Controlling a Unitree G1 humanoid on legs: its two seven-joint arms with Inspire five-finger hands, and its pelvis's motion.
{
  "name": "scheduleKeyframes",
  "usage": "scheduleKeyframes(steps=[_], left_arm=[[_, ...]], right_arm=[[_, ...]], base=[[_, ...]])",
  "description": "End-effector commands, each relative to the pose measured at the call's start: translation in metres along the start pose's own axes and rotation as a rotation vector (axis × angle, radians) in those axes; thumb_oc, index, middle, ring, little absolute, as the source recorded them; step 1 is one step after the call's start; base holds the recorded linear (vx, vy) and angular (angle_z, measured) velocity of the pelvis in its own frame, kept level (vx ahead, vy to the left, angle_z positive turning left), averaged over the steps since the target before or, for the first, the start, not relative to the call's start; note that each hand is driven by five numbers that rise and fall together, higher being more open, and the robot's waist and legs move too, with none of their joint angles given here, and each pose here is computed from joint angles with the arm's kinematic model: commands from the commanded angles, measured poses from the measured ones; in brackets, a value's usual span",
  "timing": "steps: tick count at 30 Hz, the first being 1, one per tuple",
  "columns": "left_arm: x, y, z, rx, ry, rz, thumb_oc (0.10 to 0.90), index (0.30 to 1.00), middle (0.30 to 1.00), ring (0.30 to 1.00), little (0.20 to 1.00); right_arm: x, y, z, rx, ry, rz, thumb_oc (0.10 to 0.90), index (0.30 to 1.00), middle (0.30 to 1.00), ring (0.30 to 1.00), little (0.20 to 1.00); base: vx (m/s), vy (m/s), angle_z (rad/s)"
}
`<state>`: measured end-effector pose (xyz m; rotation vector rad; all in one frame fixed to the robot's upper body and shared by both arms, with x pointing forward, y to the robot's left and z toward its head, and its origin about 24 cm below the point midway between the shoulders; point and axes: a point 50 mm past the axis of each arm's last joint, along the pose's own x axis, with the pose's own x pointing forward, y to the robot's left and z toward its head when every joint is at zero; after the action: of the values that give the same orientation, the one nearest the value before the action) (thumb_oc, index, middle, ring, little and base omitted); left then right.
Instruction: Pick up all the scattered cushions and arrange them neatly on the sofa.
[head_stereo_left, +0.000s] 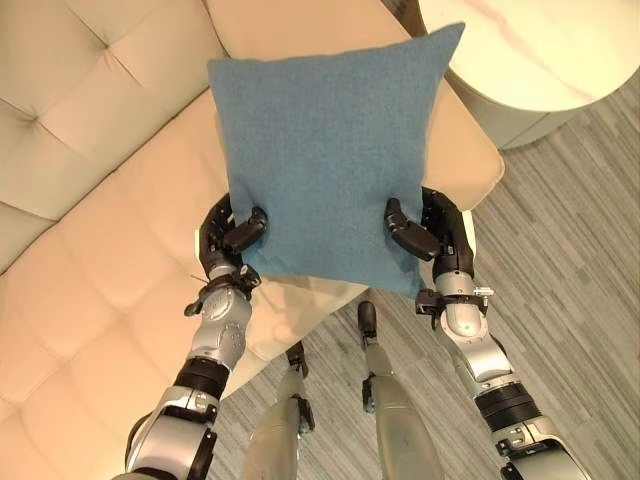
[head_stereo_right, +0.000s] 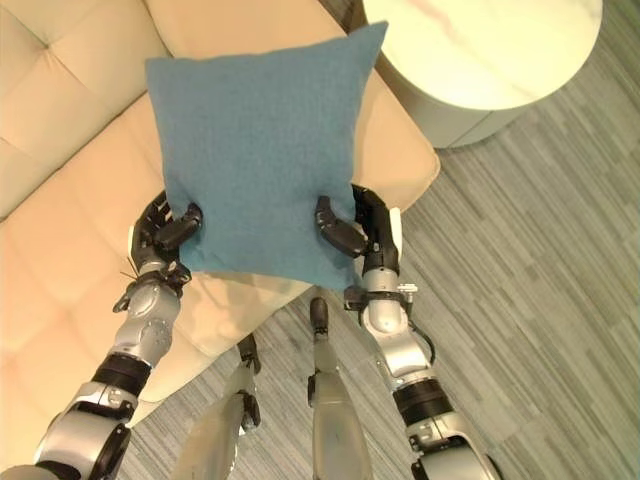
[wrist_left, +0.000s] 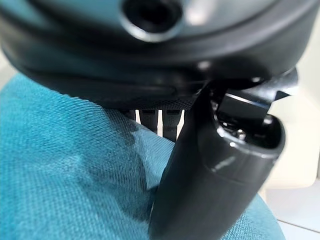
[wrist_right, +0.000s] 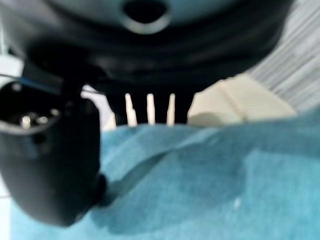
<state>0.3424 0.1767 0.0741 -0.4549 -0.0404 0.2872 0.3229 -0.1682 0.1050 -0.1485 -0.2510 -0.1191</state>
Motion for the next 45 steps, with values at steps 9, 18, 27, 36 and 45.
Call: scheduleKeyframes(steps=[9,18,27,36,45], left_arm=[[-0.060,-0.025,-0.031,0.044,0.057,-0.407,0.400,0.300,0.300,0.300,0.300],[-0.102,0.005,-0.048,-0.010,0.177,-0.421,0.400,0.300,0.300,0.300,0.300],[-0.108,0.009,-0.033,0.061,0.123,-0.484,0.400,0.300,0.300,0.300,0.300],[-0.104,0.005,-0.018,-0.015,0.054,-0.479,0.400,0.300,0.300,0.300,0.300],[-0.108,0.004,-0.022,0.049,0.086,-0.520,0.400,0.300,0.300,0.300,0.300]], right_arm=[[-0.040,-0.015,-0.018,-0.021,0.025,0.097,0.400,0.300,0.300,0.300,0.300],[-0.080,-0.028,-0.037,0.017,0.121,0.098,0.400,0.300,0.300,0.300,0.300],[-0.083,-0.033,-0.021,0.049,0.037,0.081,0.400,0.300,0.300,0.300,0.300],[-0.066,-0.038,0.014,0.035,-0.123,0.052,0.400,0.300,0.300,0.300,0.300],[-0.065,-0.029,0.012,0.044,-0.100,0.083,0.400,0.300,0.300,0.300,0.300]], base=[[0.05,-0.030,0.19],[0.01,-0.038,0.18],[-0.08,-0.103,0.81],[-0.06,0.020,0.91],[0.17,0.201,0.57]])
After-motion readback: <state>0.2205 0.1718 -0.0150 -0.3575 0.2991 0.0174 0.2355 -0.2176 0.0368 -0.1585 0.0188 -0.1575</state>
